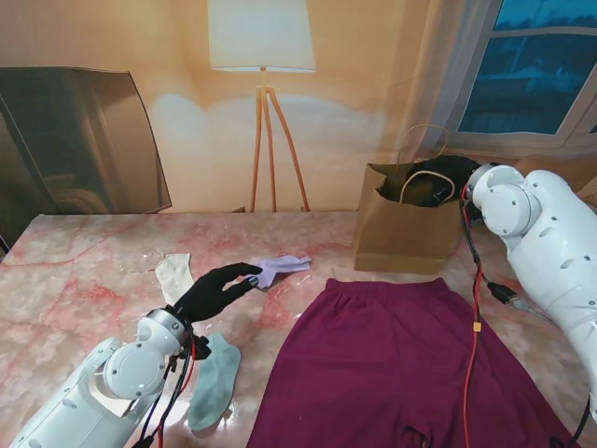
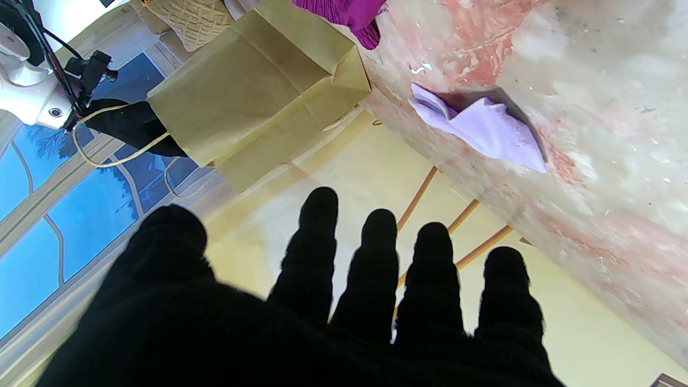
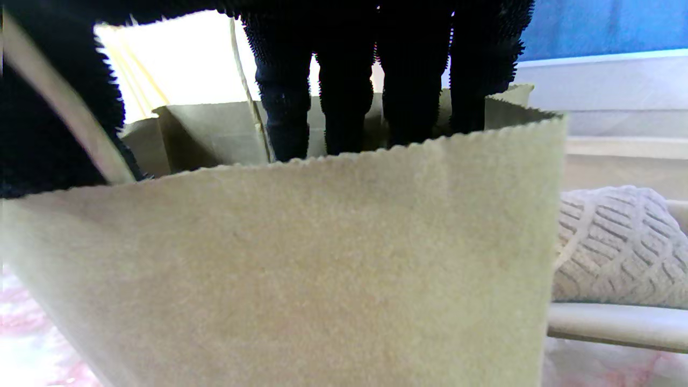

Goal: Fold the socks and the shorts into the kraft paper bag

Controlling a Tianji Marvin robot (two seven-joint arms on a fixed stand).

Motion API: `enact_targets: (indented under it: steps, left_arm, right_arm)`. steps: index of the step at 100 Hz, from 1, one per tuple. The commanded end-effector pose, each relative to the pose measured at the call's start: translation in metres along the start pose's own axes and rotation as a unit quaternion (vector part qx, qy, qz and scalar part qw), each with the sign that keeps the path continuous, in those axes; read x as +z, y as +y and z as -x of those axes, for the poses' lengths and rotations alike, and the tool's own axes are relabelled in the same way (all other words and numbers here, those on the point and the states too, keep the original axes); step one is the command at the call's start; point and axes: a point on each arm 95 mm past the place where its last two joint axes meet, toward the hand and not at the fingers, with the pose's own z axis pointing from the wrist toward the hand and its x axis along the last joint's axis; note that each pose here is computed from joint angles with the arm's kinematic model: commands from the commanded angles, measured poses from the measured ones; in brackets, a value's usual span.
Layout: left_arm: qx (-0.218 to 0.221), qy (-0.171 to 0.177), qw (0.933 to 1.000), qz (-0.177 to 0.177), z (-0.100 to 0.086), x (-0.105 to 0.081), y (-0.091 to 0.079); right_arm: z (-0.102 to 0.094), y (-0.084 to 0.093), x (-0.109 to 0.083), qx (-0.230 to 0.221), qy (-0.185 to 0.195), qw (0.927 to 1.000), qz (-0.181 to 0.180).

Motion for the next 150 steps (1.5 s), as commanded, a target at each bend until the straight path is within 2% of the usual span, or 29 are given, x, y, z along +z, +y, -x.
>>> enact_targets:
  steps: [1,57,71,94,115,150]
  left_arm:
    - [-0.002,-0.001,1.0,0.001,0.0,-0.001,0.001]
    - [-0.001,-0.004,1.0,-0.001,0.003,0.0,-0.001]
    - [0.0,-0.003,1.0,-0.001,0.003,0.0,-0.001]
    - [0.001,-0.001,1.0,-0.002,0.002,0.001,-0.001]
    - [0.002,0.0,1.0,-0.003,0.002,0.001,-0.002]
    - [0.005,0.005,1.0,-0.007,-0.001,0.003,-0.004]
  right_arm:
    - [-0.001,-0.001,0.0,-0.002,-0.001,1.0,-0.007]
    - [0.003,0.003,-0.003,-0.008,-0.01,0.9998,0.013]
    - [0.004,0.005,-0.003,-0.006,-0.01,0.9986,0.052]
    - [0.004,0.014,-0.01,0.015,-0.015,0.9956,0.091]
    - [0.009,0.023,-0.023,0.022,-0.029,0.9911,0.128]
    - [0.016,0.036,-0.05,0.028,-0.048,0.9844,0.167]
